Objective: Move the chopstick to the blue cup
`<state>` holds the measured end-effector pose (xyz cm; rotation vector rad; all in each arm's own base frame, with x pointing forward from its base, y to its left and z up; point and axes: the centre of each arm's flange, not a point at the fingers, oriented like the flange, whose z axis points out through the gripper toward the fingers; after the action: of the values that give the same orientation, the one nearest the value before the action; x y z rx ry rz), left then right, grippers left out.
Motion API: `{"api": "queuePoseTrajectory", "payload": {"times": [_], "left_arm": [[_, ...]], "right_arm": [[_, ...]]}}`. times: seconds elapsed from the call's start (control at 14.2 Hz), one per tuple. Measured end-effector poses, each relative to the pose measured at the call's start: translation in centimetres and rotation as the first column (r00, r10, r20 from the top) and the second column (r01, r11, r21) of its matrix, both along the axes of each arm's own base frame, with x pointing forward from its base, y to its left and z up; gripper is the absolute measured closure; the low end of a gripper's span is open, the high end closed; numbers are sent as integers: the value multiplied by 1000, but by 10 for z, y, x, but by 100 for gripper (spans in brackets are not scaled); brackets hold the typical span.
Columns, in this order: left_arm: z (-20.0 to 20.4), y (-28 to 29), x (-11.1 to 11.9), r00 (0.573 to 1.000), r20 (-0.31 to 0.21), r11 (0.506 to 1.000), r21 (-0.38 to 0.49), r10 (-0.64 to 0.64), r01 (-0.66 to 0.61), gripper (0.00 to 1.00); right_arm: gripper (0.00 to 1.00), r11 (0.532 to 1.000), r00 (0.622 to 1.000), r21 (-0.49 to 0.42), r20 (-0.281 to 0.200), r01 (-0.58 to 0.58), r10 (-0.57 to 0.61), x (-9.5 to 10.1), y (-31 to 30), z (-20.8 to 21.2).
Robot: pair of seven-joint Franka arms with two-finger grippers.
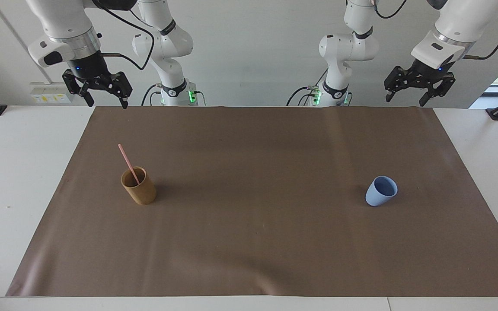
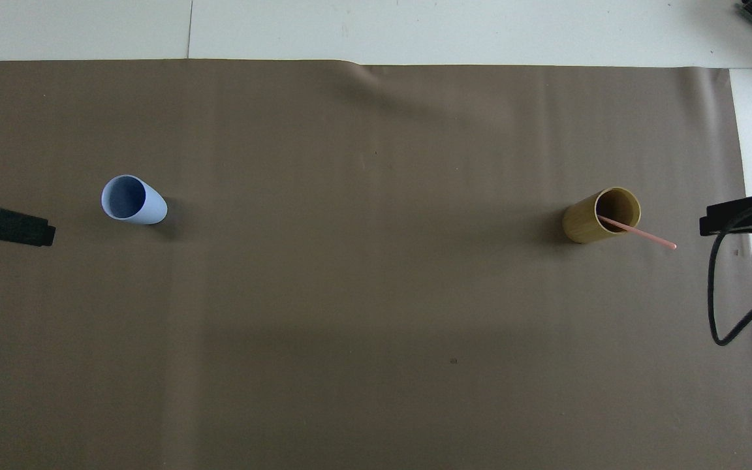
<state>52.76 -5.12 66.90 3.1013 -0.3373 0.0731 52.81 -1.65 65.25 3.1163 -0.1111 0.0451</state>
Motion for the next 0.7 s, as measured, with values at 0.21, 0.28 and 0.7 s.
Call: {"api": "queuePoseTrajectory", "payload": {"times": [0.21, 0.28, 0.7], "left_arm": [[-21, -1, 22, 1000, 14, 1000, 0, 4, -4, 0], [-34, -1, 31, 1000, 11, 1000, 2, 7, -7, 0], [-117, 16, 74, 999, 11, 999, 6, 45, -45, 0]], "right_arm": [[0, 1000, 1000, 0, -6, 0, 0, -1, 0, -1], [0, 1000, 1000, 0, -16, 1, -1, -2, 0, -1], [0, 1000, 999, 1, -39, 1, -1, -6, 0, -1]]}}
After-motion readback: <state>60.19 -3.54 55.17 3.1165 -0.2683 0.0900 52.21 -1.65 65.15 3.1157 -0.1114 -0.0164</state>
